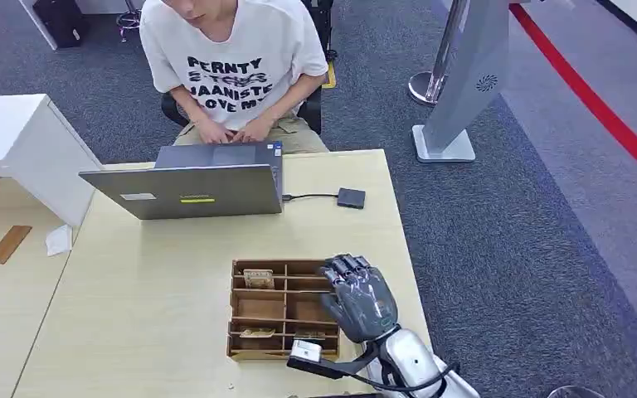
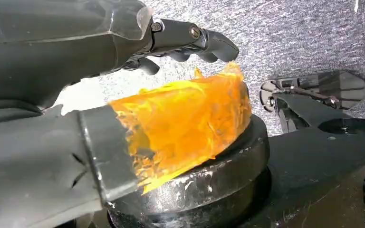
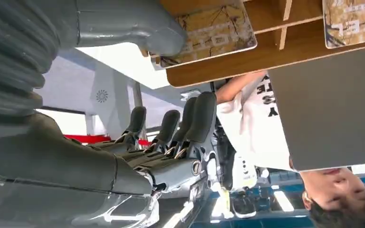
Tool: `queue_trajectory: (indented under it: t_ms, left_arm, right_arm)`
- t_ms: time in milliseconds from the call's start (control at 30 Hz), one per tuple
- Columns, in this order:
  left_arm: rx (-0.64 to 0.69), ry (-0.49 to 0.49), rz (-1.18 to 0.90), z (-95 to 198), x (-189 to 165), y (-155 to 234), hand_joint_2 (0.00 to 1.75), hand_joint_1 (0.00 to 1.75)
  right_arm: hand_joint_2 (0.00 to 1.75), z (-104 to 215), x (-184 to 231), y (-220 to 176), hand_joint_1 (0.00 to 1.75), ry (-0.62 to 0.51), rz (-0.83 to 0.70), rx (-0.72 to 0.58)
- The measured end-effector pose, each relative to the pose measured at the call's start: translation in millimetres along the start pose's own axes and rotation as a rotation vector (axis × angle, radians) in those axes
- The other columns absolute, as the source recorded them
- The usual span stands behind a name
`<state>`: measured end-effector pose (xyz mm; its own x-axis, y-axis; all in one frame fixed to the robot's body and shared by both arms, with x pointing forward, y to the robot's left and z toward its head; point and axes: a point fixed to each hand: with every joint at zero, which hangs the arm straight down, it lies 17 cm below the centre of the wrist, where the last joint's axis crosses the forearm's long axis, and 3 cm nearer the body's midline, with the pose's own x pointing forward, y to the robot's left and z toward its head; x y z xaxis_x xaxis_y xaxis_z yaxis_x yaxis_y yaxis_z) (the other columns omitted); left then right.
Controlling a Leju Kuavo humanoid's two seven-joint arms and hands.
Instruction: Pass the card to the sensor for recognition and then transmit it.
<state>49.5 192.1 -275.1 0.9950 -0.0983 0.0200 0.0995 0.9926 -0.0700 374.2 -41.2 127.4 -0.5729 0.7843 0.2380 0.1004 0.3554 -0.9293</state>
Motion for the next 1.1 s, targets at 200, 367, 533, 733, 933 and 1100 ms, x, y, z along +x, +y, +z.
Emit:
queue_trajectory:
  t_ms: [200,367,533,733,933,1100]
  left_arm:
    - [0.000,-0.001,0.000,0,1,0,0.00,0.00]
    - [0.000,0.000,0.002,0,1,0,0.00,0.00]
    - [0.000,0.000,0.004,0,1,0,0.00,0.00]
    - [0.000,0.000,0.004,0,1,0,0.00,0.00]
    - [0.000,0.000,0.003,0,1,0,0.00,0.00]
    - [0.000,0.000,0.004,0,1,0,0.00,0.00]
  right_arm:
    - [1.75,0,1,7,0.86,0.005,-0.006,0.021]
    - [1.75,1,2,13,0.91,0.006,-0.014,0.040]
    - [1.75,1,5,17,0.91,0.004,-0.026,0.049]
    - [1.75,1,7,20,1.41,0.005,-0.032,0.057]
    - [1.75,1,7,23,1.75,0.008,-0.039,0.068]
    - [1.75,1,7,23,1.75,0.008,-0.039,0.067]
